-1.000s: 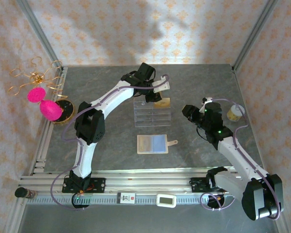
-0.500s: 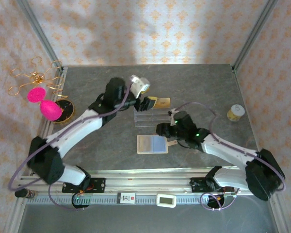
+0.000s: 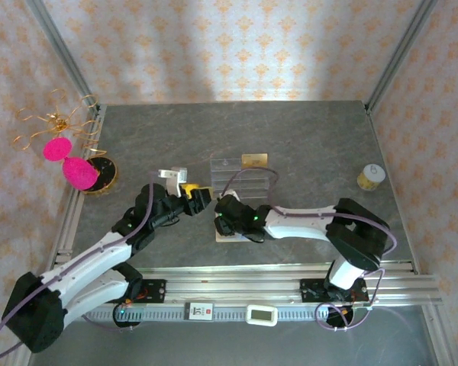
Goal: Take the credit cards out of the card holder
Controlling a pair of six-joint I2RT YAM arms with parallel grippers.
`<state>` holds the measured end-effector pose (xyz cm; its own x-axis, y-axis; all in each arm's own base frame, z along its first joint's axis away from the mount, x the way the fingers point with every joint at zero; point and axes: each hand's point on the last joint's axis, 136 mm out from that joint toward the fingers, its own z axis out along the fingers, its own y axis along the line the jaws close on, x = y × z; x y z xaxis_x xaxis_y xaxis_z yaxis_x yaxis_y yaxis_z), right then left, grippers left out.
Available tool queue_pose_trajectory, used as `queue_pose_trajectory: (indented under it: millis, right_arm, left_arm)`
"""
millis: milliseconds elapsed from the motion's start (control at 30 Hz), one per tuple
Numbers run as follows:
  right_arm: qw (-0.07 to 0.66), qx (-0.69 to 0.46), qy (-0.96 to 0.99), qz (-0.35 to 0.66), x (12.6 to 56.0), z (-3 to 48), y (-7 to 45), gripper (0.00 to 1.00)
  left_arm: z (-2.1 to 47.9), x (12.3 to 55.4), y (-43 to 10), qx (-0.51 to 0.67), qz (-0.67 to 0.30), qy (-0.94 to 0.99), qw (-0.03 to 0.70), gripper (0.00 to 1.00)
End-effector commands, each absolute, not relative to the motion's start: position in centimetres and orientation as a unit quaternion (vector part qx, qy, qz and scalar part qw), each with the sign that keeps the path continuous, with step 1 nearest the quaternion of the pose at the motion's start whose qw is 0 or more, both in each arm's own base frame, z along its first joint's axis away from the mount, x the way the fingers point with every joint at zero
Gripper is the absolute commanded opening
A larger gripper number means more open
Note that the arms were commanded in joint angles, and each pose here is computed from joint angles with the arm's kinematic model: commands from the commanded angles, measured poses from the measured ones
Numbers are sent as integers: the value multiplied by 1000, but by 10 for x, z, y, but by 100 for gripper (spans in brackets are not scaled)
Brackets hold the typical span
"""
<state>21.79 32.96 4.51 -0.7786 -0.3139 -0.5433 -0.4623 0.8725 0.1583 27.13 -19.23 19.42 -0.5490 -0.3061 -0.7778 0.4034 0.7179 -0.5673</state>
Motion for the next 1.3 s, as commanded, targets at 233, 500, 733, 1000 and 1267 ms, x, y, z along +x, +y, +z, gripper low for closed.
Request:
queue_pose_trajectory:
  millis: [233,500,733,1000,1267]
  right_arm:
    - [252,-198,946,51,219,15,303,25]
    - [302,-168,928,136,223,48,316,0]
    - [326,-138,901,250,221,78,324,0]
    - [336,-105,891,288,214,86,311,19]
    - [381,-27,883,273,215,112,257,38]
  left_arm:
    - [169,265,-173,-22,-354,816,457,50]
    - [143,254,-207,3,-388,832,396,32]
    - [107,241,-246,35,-392,859,329,4]
    - [65,234,-276,72,-371,891,251,0]
    - [59,227,-325,118,-394,887,211,4]
